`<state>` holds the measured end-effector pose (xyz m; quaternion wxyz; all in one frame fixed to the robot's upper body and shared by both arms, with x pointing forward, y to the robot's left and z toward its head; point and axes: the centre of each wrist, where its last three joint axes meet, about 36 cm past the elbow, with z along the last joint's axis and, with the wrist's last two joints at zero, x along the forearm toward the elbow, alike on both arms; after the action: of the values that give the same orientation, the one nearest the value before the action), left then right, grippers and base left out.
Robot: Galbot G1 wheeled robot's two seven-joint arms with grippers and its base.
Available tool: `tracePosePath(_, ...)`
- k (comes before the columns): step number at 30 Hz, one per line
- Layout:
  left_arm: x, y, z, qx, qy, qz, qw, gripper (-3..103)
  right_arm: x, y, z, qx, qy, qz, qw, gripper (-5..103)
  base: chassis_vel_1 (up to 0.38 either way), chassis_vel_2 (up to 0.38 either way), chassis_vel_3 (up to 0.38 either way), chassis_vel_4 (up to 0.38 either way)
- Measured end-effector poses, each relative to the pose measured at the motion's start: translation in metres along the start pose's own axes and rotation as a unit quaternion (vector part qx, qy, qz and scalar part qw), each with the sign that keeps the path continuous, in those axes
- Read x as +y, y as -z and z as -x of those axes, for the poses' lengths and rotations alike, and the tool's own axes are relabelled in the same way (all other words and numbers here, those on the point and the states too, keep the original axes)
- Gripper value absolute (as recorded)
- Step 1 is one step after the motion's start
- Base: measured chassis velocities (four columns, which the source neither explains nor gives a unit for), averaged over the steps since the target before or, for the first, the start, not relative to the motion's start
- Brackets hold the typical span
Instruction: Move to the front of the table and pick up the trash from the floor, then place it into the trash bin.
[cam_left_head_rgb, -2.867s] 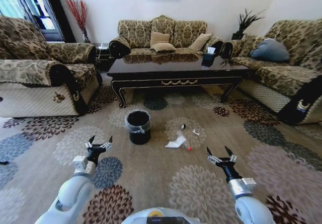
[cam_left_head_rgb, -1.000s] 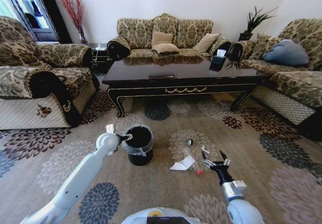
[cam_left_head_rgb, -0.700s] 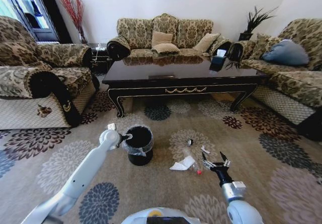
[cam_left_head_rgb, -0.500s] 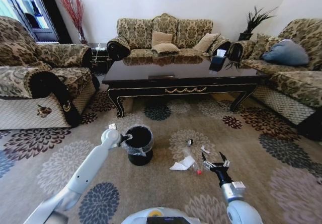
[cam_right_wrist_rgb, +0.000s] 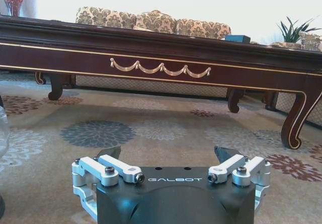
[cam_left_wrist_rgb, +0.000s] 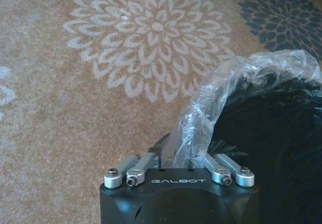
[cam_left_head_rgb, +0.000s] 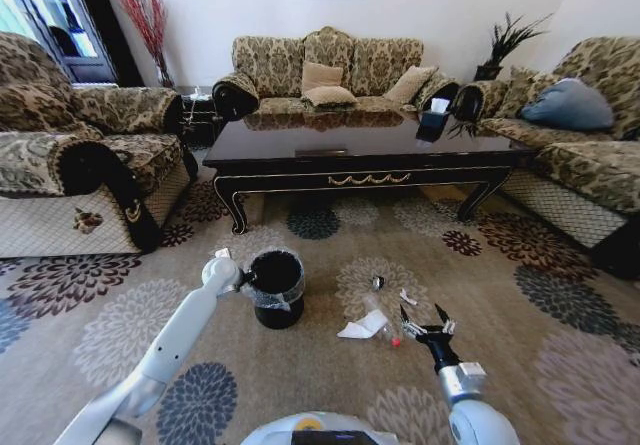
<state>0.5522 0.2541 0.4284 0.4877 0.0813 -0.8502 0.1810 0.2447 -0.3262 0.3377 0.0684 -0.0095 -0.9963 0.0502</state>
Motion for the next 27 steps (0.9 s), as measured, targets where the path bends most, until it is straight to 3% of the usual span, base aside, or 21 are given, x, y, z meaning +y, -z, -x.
tracePosePath(4,0.004,0.001,-0.002,0.002,0.0,-0.002,1.0,7,-0.001,-0.001,0.001,0.0,-0.002,0.002,1.0,100,0.0,0.0,0.0,0.0)
tracePosePath(6,0.004,0.001,-0.002,0.002,0.0,-0.004,1.0,4,-0.001,-0.001,0.001,0.001,-0.003,0.002,1.0,100,0.0,0.0,0.0,0.0)
tracePosePath(18,0.014,-0.004,-0.009,0.003,-0.009,-0.014,0.9999,2,-0.003,-0.001,0.002,0.001,0.001,-0.003,1.0,100,0.0,0.0,0.0,0.0)
tracePosePath(22,0.025,-0.009,-0.031,-0.01,-0.018,-0.008,0.9998,0,-0.013,0.0,0.008,0.006,0.01,-0.021,1.0,100,0.0,0.0,0.0,0.0)
tracePosePath(27,0.051,-0.023,-0.074,-0.031,-0.03,-0.001,0.9991,0,-0.038,-0.014,0.023,0.032,0.049,-0.076,0.995,100,0.0,0.0,0.0,0.0)
